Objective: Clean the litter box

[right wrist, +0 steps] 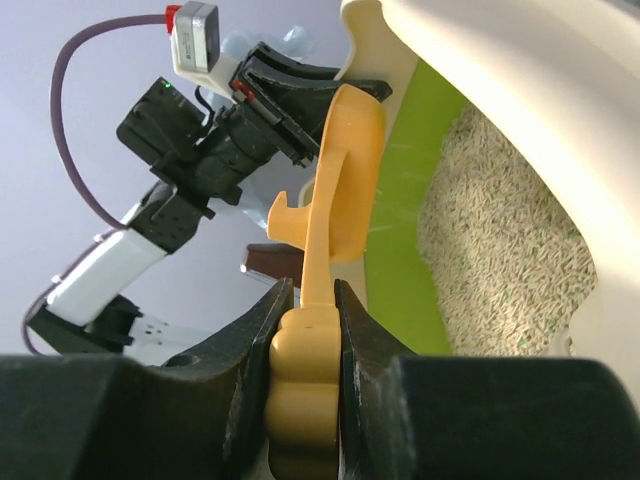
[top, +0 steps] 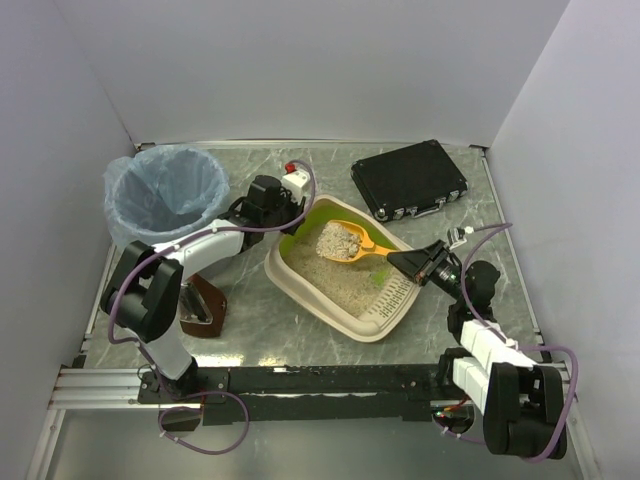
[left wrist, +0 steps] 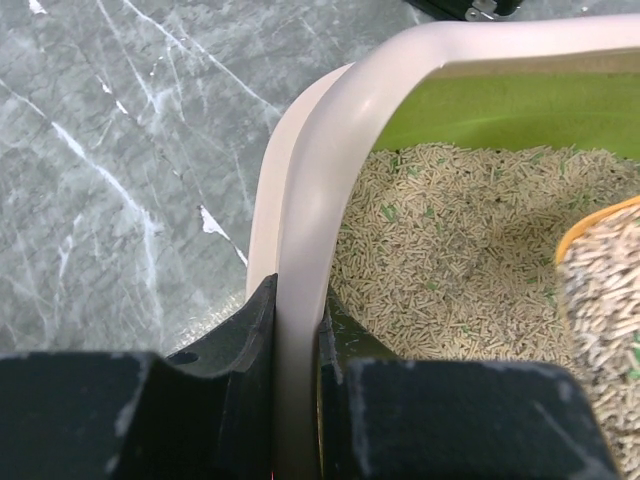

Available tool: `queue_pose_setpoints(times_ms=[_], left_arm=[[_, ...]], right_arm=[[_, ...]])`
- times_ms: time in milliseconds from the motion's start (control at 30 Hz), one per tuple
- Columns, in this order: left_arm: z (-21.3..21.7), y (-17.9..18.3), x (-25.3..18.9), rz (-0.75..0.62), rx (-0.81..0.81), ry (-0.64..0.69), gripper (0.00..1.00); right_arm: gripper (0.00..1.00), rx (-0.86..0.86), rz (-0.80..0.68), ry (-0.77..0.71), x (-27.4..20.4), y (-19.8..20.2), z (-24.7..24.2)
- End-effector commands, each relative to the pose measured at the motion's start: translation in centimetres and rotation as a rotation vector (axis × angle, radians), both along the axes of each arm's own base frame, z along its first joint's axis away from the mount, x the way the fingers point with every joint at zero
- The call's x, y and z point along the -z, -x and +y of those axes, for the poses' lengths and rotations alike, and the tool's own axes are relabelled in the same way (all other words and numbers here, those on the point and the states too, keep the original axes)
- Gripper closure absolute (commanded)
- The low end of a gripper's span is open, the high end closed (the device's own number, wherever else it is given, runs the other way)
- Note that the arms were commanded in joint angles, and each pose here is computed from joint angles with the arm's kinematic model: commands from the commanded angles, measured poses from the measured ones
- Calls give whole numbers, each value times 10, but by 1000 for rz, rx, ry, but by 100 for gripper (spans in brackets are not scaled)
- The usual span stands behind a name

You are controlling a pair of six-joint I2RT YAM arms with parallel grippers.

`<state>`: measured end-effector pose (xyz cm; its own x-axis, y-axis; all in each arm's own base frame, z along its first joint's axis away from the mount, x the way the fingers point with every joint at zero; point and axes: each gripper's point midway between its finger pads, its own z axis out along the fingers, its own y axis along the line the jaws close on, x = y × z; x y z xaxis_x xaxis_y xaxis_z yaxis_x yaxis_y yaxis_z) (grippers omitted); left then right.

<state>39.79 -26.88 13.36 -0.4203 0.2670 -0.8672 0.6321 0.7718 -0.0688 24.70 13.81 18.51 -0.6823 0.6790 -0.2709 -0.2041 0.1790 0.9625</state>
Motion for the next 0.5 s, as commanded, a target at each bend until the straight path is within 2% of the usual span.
queue_pose_setpoints(times_ms=[0,67,133,167,233,267,400,467], left_arm=[[-30,-12,-81,-161,65,234,92],[-29,-14,-82,-163,53,237,89],[-26,-20,-79,-163,13,234,82],[-25,-22,-79,-160,2,237,74],[-24,-23,-79,-157,-8,244,70],[-24,-22,-80,-160,-6,250,61],[-22,-21,-90,-173,-8,258,52],[-20,-21,-94,-187,-15,259,41]], right_arm=[[100,26,-40,-59,-18,-1,-2],[100,-5,-90,-132,-40,5,-1],[100,-20,-68,-163,-36,15,-4],[100,-21,-23,-161,-26,16,-6],[100,-10,28,-135,-11,15,-10],[100,-11,11,-118,-11,14,-10],[100,-26,-63,-111,-24,14,-10],[100,-32,-32,-121,-18,15,-11]])
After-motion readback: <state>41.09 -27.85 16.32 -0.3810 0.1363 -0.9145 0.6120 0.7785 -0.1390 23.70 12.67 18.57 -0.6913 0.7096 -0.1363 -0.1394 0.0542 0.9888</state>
